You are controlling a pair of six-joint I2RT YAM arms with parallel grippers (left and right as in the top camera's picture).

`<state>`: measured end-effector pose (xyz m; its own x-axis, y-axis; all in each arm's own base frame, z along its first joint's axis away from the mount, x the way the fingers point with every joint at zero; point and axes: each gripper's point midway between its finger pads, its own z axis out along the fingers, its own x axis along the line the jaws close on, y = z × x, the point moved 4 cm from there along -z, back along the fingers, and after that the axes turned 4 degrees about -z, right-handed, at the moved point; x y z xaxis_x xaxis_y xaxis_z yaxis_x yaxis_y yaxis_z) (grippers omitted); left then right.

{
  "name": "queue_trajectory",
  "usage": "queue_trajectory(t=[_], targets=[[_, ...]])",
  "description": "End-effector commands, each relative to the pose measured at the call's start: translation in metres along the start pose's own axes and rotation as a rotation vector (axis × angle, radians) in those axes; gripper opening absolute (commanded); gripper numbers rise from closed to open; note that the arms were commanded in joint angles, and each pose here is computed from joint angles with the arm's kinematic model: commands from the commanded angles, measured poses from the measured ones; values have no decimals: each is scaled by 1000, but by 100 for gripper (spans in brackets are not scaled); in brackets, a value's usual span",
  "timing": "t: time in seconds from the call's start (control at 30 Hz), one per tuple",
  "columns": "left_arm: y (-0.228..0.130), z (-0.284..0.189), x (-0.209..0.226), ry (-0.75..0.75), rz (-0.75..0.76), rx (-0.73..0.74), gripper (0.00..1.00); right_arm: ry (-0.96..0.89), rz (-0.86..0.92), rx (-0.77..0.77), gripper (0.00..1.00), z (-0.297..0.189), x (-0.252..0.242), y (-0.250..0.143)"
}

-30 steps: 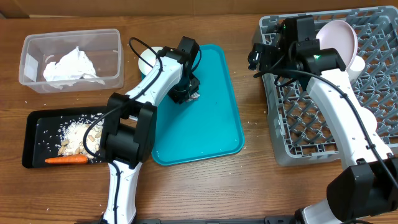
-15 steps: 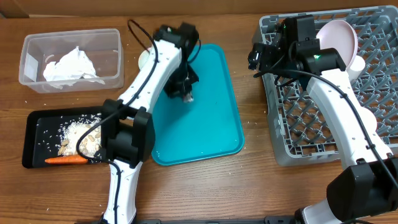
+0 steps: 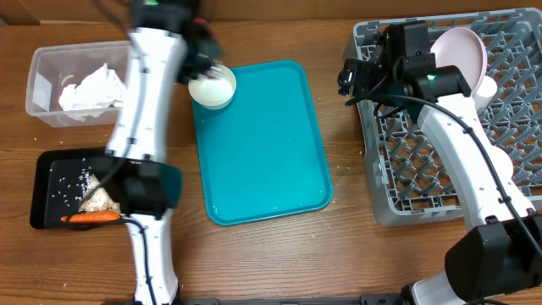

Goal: Sort waste into correct bins and load items into the dishwasher rack
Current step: 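Carry the wrapper left and drop it into the clear plastic bin, then move the right gripper from the rack to the white bowl on the tray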

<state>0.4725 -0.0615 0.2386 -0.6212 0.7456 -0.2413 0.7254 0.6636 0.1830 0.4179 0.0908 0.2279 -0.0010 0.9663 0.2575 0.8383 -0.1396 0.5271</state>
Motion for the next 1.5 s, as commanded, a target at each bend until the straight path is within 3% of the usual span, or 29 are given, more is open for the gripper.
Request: queue_trajectory(t=[0.0, 0.13, 0.17, 0.2, 0.23, 0.43, 0.7, 0.87, 1.03, 1.1, 1.47], targets=[[63, -9, 54, 35, -214, -111, 5, 0, 4, -28, 100, -5, 1, 8], [107, -15, 99, 29, -374, -176, 14, 0, 4, -28, 100, -5, 1, 8], [114, -16, 107, 28, -395, -189, 23, 0, 4, -28, 100, -5, 1, 8], [120, -17, 115, 28, -414, -199, 39, 0, 4, -28, 100, -5, 1, 8], [127, -19, 126, 31, -438, -206, 100, 0, 4, -28, 100, -5, 1, 8], [134, -21, 144, 34, -435, -194, 100, 0, 4, -28, 100, -5, 1, 8], [89, -17, 103, -125, -157, 51, 100, 0, 4, -28, 100, -5, 1, 8], [89, -13, 103, 42, -89, -56, 100, 0, 4, -28, 100, -5, 1, 8], [95, -19, 138, 255, -307, -163, 100, 0, 4, -28, 100, -5, 1, 8], [96, -20, 148, 270, -375, -160, 100, 0, 4, -28, 100, -5, 1, 8], [98, -20, 156, 237, -412, -123, 100, 0, 4, -28, 100, -5, 1, 8]])
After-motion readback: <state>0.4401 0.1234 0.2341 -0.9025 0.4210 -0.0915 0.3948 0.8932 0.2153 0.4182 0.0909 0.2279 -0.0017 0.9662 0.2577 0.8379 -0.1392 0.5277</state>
